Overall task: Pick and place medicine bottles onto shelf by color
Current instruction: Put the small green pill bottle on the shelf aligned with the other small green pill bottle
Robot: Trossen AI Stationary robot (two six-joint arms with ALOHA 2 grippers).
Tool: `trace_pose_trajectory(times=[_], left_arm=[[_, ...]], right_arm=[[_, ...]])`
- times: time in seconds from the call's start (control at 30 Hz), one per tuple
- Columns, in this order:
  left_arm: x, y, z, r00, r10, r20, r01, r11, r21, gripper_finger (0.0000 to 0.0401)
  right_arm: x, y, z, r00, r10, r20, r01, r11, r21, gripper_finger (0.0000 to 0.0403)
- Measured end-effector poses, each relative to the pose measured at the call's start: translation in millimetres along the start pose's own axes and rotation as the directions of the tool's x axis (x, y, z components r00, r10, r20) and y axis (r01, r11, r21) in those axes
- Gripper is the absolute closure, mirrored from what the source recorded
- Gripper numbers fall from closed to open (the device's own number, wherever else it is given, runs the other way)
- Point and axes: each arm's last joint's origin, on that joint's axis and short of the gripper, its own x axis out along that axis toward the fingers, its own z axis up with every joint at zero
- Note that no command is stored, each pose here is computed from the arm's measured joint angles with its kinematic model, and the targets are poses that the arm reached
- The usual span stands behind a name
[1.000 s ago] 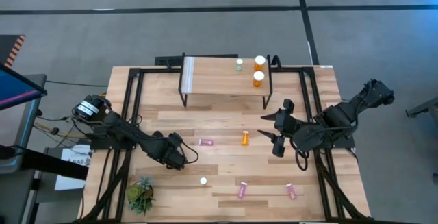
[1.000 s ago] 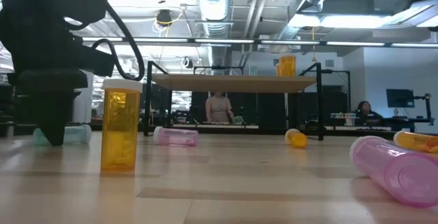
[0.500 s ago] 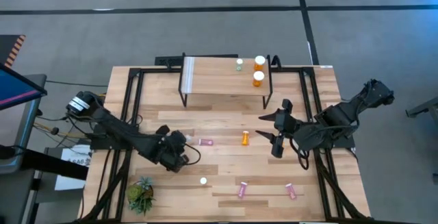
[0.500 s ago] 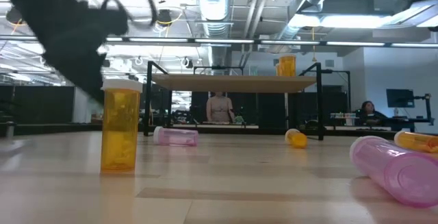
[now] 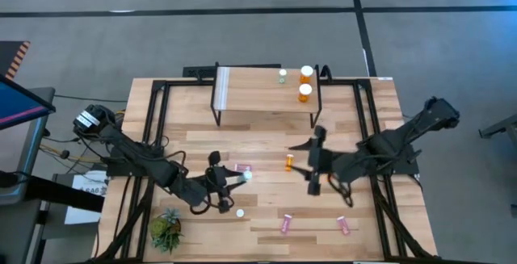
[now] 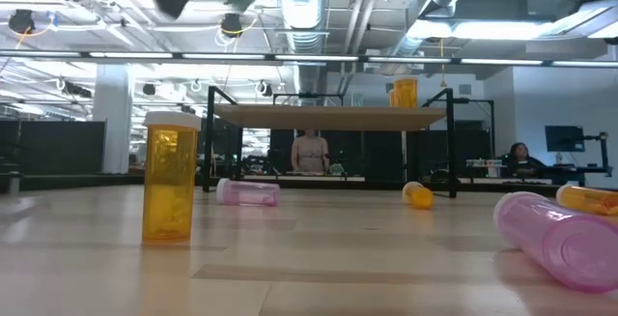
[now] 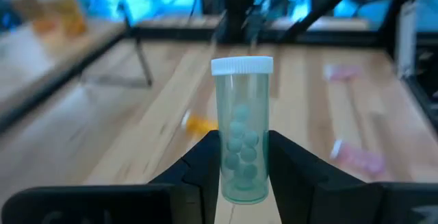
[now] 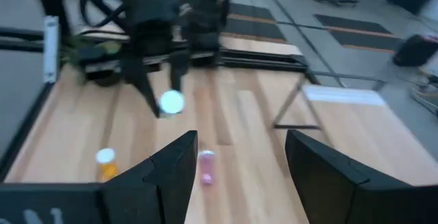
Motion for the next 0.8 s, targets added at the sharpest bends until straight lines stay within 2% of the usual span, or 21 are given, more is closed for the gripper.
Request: trace_pose_trajectory(times=[0.13,0.3,0.6,0.8], left_arm=[[3.6,0.1,13.3,0.994,-0.053,0.091,0.051,0.998,0.022,0.031],[8.6,4.1,17.3,0.991,-0.084,0.107,0.082,0.996,0.023,0.031],[9.5,4.6,17.5,0.99,-0.094,0.106,0.092,0.995,0.024,0.031],[9.5,4.6,17.6,0.99,-0.095,0.106,0.092,0.995,0.024,0.031]], right_arm=[[23.2,21.0,-4.3,0.998,0.067,-0.003,-0.067,0.997,-0.043,0.0158],[53.3,36.9,-12.9,0.989,0.144,-0.027,-0.146,0.987,-0.066,0.0158],[91.2,26.4,-12.7,0.976,0.216,0.004,-0.216,0.976,0.016,0.0158],[113.0,18.0,-20.6,0.975,0.22,-0.034,-0.218,0.974,0.054,0.0158]])
